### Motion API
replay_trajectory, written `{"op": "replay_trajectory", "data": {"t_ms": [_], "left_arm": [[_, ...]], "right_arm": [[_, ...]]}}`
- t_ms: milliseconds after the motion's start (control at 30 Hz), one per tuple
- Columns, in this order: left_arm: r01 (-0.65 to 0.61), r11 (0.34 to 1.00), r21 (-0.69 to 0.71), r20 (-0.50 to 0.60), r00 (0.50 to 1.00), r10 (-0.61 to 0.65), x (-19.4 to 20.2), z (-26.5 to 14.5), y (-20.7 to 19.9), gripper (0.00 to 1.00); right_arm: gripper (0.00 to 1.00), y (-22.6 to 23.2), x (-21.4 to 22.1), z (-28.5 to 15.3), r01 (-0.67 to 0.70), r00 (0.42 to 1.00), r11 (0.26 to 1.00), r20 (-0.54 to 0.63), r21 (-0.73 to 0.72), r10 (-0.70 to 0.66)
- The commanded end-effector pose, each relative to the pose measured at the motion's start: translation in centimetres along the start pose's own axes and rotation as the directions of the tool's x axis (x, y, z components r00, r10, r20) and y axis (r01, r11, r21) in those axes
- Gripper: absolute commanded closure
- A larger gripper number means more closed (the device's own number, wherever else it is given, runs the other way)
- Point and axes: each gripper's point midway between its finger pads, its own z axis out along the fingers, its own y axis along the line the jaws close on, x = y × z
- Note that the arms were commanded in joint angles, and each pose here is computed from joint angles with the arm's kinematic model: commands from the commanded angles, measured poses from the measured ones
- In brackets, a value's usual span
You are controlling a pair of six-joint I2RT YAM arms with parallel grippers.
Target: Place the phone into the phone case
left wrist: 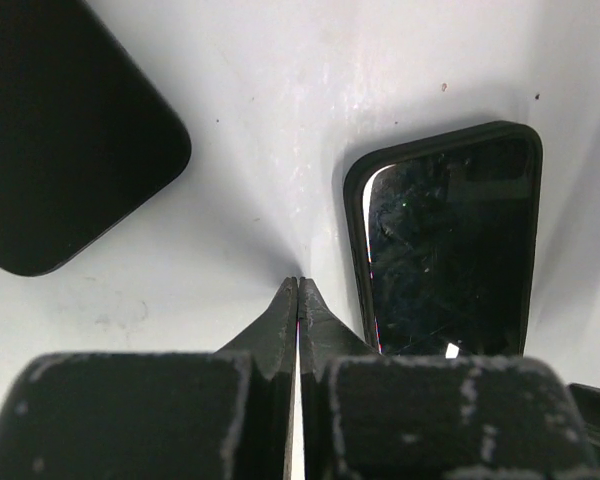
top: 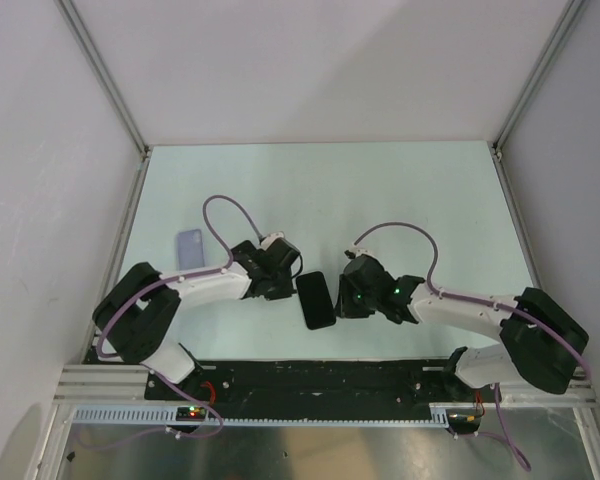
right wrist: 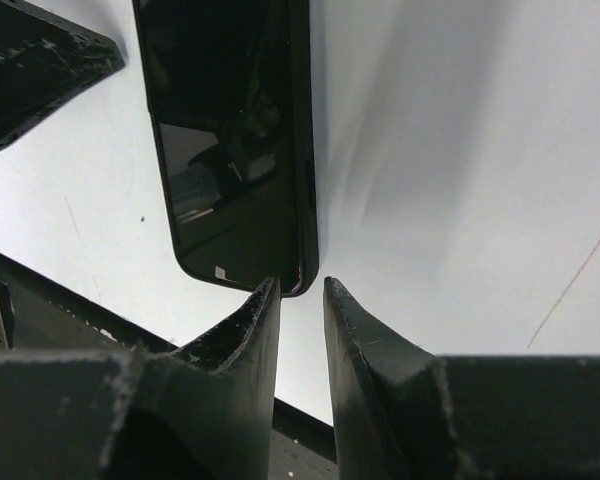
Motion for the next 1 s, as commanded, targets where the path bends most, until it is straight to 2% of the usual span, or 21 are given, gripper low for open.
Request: {"op": "replay_trajectory", "data": {"t_ms": [0,300,433,633,767,867,933,967], "left_arm": [[-0.001,0.999,0.045,0.029,1.000,0.000,-0.5,-1.1,-0.8,1.00],[-0.006,0.998,0.069,0.031,1.000,0.004,-0.3,-1.6,-1.2,1.00],[-0.006,0.997,0.074,0.028,1.000,0.004,-0.2,-1.7,-1.2,1.00],[-0.010,0.997,0.082,0.030,1.000,0.008,-0.2,-2.0,-1.2,1.00],[-0.012,0.997,0.081,0.032,0.999,0.010,-0.1,-2.0,-1.1,1.00],[-0.012,0.996,0.090,0.043,0.999,0.008,-0.5,-2.4,-1.2,1.00],[-0.010,0.995,0.101,0.058,0.998,0.004,-1.0,-2.8,-1.2,1.00],[-0.006,0.995,0.102,0.066,0.998,-0.001,-1.3,-3.0,-1.1,0.99]], "right_arm": [[0.72,1.1,-0.4,1.0,0.004,1.000,1.000,0.011,0.008,-0.004],[0.75,0.8,0.6,2.5,0.028,0.999,0.998,-0.025,0.054,-0.027],[0.80,0.3,1.3,2.8,0.043,0.998,0.995,-0.050,0.085,-0.039],[0.88,-2.4,3.7,3.0,0.109,0.989,0.970,-0.126,0.218,-0.083],[0.90,-3.3,4.8,3.1,0.147,0.982,0.953,-0.156,0.266,-0.108],[0.83,-2.5,3.6,2.7,0.153,0.985,0.950,-0.122,0.272,-0.124],[0.71,-1.4,1.9,2.0,0.149,0.989,0.956,-0.064,0.252,-0.137],[0.62,-0.7,0.8,1.6,0.143,0.990,0.962,-0.028,0.232,-0.140]]}}
